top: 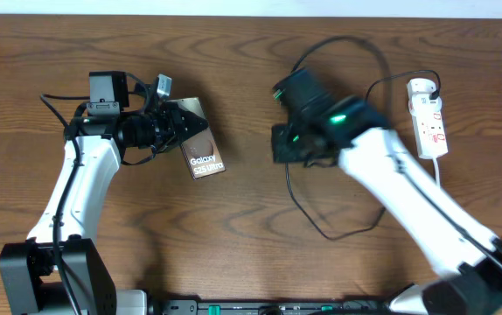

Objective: Plug charger to phone and switch on socket
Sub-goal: 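Close the right gripper on the USB-C plug and lift it, then carry the plug with the right gripper toward the phone's bottom edge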

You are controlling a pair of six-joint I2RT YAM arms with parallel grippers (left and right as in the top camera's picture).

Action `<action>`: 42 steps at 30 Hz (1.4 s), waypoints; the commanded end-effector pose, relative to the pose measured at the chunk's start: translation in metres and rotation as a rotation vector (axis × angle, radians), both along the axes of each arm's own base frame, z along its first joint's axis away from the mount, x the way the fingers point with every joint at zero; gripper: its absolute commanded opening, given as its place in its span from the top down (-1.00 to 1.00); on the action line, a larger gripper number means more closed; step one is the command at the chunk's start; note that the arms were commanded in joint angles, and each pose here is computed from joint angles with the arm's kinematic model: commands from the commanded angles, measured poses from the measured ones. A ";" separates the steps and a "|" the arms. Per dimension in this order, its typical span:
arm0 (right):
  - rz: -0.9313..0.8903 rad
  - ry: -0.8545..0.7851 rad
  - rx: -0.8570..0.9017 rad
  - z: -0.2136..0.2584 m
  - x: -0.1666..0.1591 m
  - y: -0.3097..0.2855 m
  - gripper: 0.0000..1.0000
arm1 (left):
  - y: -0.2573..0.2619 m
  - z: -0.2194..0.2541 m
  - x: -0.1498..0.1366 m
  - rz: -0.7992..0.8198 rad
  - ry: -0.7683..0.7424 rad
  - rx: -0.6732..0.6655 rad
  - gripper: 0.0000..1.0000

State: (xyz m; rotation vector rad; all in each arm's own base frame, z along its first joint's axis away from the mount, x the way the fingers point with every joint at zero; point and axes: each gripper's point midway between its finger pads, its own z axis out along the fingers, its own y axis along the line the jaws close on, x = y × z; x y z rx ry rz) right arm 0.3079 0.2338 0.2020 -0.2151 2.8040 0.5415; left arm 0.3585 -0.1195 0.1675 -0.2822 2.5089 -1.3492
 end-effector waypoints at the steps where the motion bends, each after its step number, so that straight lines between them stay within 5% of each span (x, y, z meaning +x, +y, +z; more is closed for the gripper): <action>1: 0.430 -0.085 0.442 0.086 -0.033 0.030 0.98 | -0.002 0.009 0.001 -0.020 -0.037 -0.011 0.86; 5: 0.572 -0.097 0.724 0.121 -0.044 0.021 0.98 | -0.003 0.011 0.003 -0.021 -0.048 -0.012 0.86; 17: 0.641 0.038 0.988 0.081 -0.035 0.027 0.98 | -0.017 0.053 0.007 -0.130 -0.205 -0.197 0.86; 32: 0.696 0.179 1.126 0.028 -0.028 0.072 0.97 | 0.028 0.105 0.035 -0.037 -0.318 -0.338 0.85; 42: 0.825 0.087 1.132 0.036 -0.021 0.102 0.97 | 0.033 0.130 0.050 0.012 -0.369 -0.361 0.85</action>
